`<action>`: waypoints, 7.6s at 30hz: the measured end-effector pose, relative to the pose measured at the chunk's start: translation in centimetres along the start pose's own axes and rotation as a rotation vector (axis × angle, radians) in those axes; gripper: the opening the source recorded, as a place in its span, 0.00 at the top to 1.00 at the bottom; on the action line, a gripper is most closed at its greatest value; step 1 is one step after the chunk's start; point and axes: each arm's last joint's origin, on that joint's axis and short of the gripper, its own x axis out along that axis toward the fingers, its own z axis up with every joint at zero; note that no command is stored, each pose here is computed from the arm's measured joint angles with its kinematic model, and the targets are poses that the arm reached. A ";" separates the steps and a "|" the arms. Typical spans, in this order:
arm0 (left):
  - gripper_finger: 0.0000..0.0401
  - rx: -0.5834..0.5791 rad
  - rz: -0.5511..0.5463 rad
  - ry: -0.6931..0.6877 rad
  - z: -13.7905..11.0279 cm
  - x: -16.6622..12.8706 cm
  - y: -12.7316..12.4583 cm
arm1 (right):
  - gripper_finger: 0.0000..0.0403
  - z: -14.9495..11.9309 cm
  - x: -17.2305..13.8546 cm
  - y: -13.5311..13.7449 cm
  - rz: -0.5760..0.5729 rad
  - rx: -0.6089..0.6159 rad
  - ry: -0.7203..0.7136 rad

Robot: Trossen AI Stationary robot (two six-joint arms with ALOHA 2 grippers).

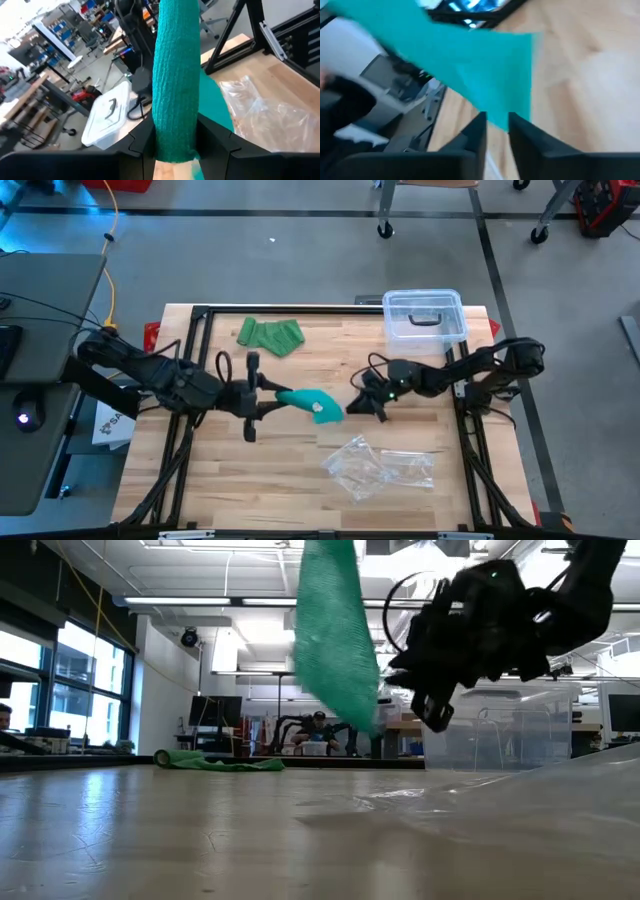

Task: Roll bandage
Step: Roll the blue bandage

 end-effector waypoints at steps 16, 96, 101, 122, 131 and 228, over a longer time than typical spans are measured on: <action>0.73 0.089 0.353 0.111 2.0 -1.3 -0.2 | 0.47 2.1 -1.7 1.4 -0.247 -0.199 -0.142; 0.74 0.040 0.149 0.366 7.4 3.7 -2.9 | 0.48 9.1 -2.6 29.0 -0.357 -0.761 -0.244; 0.74 0.167 0.187 0.521 5.1 7.6 -3.6 | 0.48 10.4 -2.4 27.6 -0.397 -0.666 -0.267; 0.74 0.610 0.403 0.746 1.5 13.1 -7.0 | 0.36 13.3 -2.3 19.9 -0.383 -0.504 0.068; 0.74 0.627 0.416 0.732 1.7 12.7 -7.5 | 0.41 13.8 -2.2 19.0 -0.421 -0.472 0.062; 0.79 -0.410 -0.364 0.445 2.2 12.2 3.2 | 0.53 11.0 -1.0 22.3 -0.329 -0.722 0.123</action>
